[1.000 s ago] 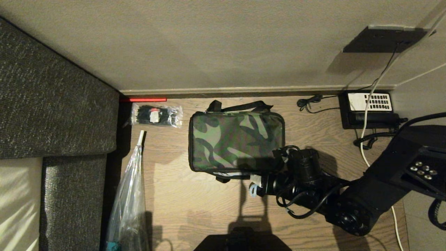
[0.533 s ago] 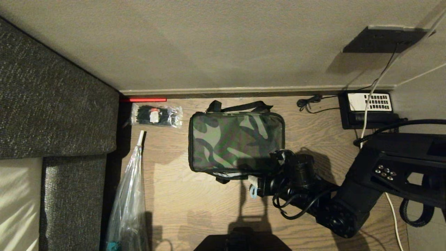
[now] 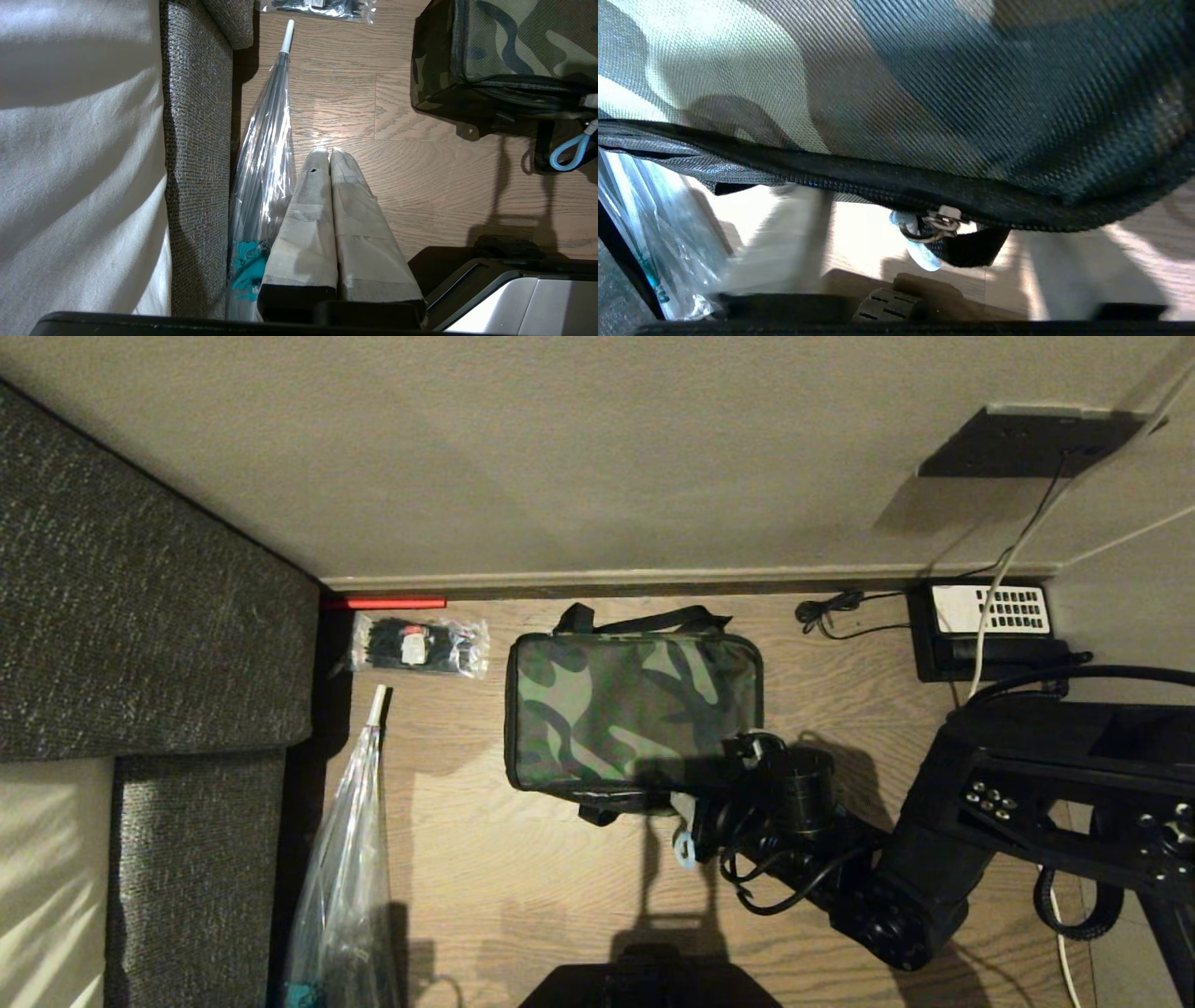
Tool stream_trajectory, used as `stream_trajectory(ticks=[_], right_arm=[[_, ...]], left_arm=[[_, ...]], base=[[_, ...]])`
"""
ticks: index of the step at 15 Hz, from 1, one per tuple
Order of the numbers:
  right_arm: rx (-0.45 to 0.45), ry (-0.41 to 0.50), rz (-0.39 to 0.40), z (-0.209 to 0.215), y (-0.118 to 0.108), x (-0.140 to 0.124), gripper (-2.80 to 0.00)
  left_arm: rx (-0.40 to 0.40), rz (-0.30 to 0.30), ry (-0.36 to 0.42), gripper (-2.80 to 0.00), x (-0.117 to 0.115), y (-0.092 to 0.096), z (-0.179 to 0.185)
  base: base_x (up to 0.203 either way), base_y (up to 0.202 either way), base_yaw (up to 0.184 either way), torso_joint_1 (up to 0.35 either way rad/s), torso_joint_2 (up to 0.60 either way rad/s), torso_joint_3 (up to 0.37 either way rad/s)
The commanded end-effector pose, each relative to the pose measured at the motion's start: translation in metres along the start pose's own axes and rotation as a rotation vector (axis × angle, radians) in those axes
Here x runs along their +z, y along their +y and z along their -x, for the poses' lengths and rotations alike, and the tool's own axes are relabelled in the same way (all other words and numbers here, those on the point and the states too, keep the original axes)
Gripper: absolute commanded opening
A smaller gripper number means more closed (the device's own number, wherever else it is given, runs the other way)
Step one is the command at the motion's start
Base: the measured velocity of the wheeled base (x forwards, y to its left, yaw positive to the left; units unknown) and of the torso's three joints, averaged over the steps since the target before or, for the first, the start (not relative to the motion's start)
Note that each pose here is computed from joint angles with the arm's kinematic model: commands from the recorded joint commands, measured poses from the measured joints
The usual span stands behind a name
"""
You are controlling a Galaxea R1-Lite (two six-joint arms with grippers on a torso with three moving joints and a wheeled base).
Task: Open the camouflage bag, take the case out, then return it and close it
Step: Open the top of the storage box
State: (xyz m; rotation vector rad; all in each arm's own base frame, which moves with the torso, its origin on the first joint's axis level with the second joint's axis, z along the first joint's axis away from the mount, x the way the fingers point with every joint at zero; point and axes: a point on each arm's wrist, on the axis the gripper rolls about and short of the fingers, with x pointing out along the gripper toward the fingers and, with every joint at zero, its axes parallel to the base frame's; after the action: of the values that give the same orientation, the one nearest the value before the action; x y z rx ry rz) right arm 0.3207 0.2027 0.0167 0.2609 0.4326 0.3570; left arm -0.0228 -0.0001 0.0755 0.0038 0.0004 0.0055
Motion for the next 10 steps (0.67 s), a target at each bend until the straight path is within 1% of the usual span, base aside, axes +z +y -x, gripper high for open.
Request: stream_trajectory(ticks=[1,4,7,10], right_arm=[[0.007,-0.008,0.0,0.002,0.002,0.002,-2.8],[0.007,-0.008,0.007,0.004,0.002,0.003,-2.8],[0.014,-0.01,0.007,0.017,0.003,0.011,-2.8],[0.007,0.022,0.027,0.032,0.003,0.016,-2.8]], left_arm=[[0.001,0.0,0.0,-2.8,-0.001,0.0,0.0],[0.001,-0.001,0.002,-2.8,-0.001,0.0,0.0],[0.001,-0.001,0.0,-2.8,0.0,0.0,0.0],[0.001,0.0,0.002,-2.8,-0.001,0.0,0.0]], base=[[0.0,0.0,0.0,0.0,0.0,0.0],[0.0,0.0,0.0,0.0,0.0,0.0],[0.0,0.0,0.0,0.0,0.0,0.0],[0.0,0.0,0.0,0.0,0.0,0.0]])
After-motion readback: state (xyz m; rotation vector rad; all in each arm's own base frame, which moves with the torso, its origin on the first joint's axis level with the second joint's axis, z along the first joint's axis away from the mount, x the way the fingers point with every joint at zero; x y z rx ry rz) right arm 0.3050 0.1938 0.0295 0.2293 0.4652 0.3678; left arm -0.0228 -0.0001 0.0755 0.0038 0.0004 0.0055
